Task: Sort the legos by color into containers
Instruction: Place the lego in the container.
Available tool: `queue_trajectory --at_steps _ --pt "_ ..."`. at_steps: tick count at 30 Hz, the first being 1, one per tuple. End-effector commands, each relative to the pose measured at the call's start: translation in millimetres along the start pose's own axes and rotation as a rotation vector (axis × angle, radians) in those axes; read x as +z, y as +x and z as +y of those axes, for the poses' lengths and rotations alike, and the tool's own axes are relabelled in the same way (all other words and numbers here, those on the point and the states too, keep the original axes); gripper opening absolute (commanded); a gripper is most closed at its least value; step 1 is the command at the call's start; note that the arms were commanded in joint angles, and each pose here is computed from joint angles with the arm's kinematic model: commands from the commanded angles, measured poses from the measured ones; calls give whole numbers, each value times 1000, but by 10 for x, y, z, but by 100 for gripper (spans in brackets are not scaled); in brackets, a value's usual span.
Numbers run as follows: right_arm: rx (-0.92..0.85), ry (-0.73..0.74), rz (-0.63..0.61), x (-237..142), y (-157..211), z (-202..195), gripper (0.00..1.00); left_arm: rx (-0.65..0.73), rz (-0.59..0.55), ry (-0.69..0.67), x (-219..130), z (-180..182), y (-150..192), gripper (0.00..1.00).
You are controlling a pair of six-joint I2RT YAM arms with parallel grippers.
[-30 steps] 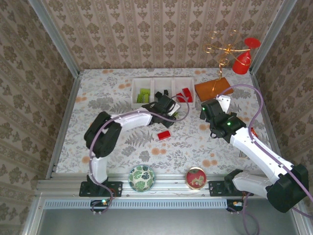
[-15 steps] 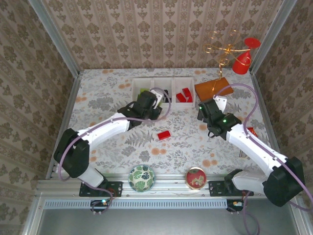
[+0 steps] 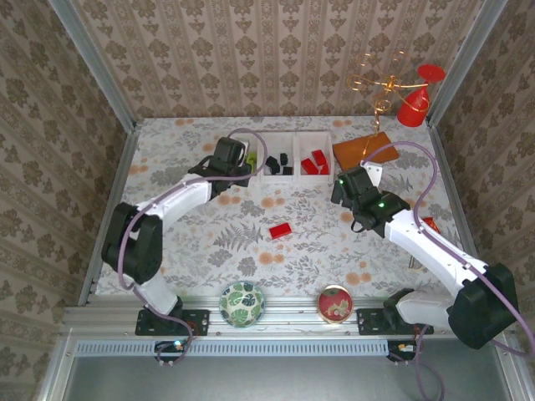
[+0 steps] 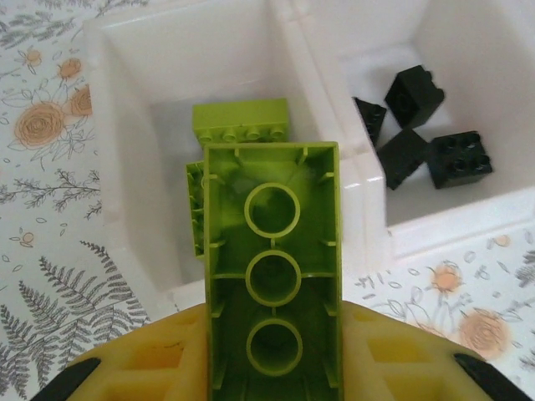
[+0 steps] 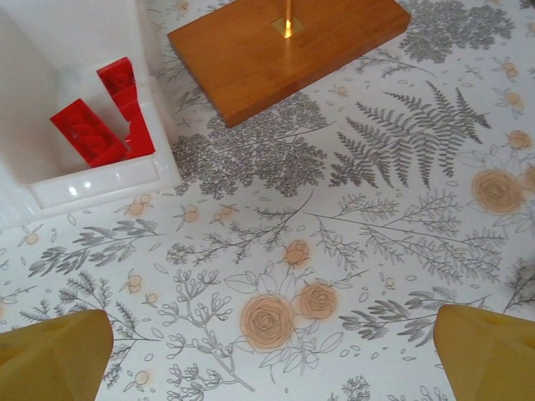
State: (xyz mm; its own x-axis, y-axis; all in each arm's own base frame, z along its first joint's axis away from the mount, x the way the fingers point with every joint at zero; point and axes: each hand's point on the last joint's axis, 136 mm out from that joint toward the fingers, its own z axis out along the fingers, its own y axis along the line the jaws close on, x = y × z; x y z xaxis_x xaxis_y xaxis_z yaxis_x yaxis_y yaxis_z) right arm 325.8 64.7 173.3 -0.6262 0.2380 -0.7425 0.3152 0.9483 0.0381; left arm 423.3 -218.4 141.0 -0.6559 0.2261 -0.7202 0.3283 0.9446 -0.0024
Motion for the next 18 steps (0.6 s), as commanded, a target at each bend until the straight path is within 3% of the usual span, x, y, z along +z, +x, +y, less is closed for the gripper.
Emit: queue_trajectory --at_steps 1,8,18 --pt "1 -42 11 26 -19 116 100 -36 19 -4 116 46 -108 25" --pt "-59 -111 52 78 91 356 100 -69 72 -53 409 203 -141 26" --pt "-253 -198 115 104 326 866 100 -98 94 -120 592 347 -95 40"
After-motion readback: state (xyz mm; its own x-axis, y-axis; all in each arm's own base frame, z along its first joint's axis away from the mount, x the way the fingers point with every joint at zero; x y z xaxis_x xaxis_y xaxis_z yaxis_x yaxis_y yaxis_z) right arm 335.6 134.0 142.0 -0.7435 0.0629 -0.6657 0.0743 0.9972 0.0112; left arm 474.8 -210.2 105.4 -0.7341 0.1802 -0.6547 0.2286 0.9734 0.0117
